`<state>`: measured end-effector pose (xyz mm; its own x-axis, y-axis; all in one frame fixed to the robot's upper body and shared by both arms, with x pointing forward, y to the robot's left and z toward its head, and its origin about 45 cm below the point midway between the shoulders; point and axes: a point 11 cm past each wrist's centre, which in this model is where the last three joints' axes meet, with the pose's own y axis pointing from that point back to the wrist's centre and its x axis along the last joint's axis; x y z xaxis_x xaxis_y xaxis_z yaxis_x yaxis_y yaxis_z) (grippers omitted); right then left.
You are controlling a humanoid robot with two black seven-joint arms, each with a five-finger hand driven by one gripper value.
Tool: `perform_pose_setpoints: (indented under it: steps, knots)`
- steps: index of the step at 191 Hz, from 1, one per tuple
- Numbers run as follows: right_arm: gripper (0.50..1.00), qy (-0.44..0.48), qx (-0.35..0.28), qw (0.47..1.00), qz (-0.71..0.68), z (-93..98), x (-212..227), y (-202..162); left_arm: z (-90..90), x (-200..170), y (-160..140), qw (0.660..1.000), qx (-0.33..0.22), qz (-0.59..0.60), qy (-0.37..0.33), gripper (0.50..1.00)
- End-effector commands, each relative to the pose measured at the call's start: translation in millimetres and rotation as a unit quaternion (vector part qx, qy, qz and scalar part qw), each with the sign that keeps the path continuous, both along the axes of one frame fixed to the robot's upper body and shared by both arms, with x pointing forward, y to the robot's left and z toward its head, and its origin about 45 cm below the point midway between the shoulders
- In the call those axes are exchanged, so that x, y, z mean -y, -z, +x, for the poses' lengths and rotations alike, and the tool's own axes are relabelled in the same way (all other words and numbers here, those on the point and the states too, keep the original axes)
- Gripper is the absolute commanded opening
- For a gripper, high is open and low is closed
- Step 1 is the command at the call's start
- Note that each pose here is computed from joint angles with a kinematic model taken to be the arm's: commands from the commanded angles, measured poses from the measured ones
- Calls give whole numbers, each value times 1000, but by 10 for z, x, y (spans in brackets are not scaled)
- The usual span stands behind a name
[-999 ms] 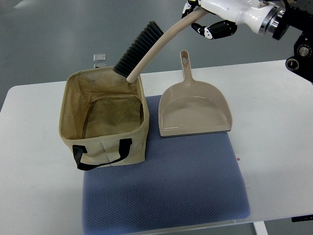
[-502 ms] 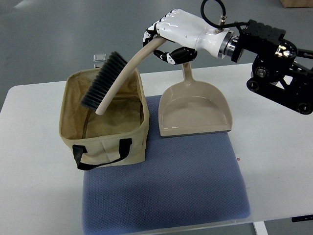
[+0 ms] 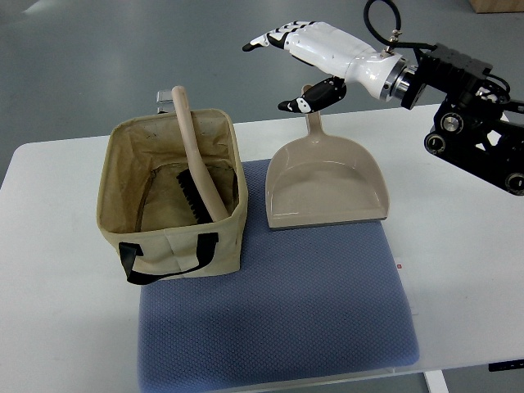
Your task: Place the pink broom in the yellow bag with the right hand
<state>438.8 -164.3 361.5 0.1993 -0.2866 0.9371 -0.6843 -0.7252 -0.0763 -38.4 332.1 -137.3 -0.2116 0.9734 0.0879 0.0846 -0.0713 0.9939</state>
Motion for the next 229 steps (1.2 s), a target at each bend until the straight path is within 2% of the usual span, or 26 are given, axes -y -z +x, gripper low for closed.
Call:
perform_pose_setpoints:
  steps: [1,21,30,45,81,127,164,208,212,216,229]
  knots:
    - [860,25,-67,995,69,60,236,9,0,0,0,1000,0,0,0,1000]
    - [862,37,-144,980,130,93,491,86,0,0,0,1000,0,0,0,1000]
    - [893,45,-189,967,168,95,683,194,0,0,0,1000,0,0,0,1000]
    - [893,37,-241,946,215,64,863,314,0,0,0,1000,0,0,0,1000]
    - [893,43,-335,880,333,89,1204,700,0,0,0,1000,0,0,0,1000]
    - [893,77,-370,770,515,114,1540,1093,0,0,0,1000,0,0,0,1000]
    - [893,135,-365,686,615,79,1679,1437,0,0,0,1000,0,0,0,1000]
    - [895,167,-369,658,634,-12,1609,1711,0,0,0,1000,0,0,0,1000]
    - [899,168,-368,658,635,-16,1615,1715,0,0,0,1000,0,0,0,1000]
    - [925,168,-368,657,635,-15,1609,1717,0,0,0,1000,0,0,0,1000]
    - [930,167,-371,655,636,-19,1576,1736,0,0,0,1000,0,0,0,1000]
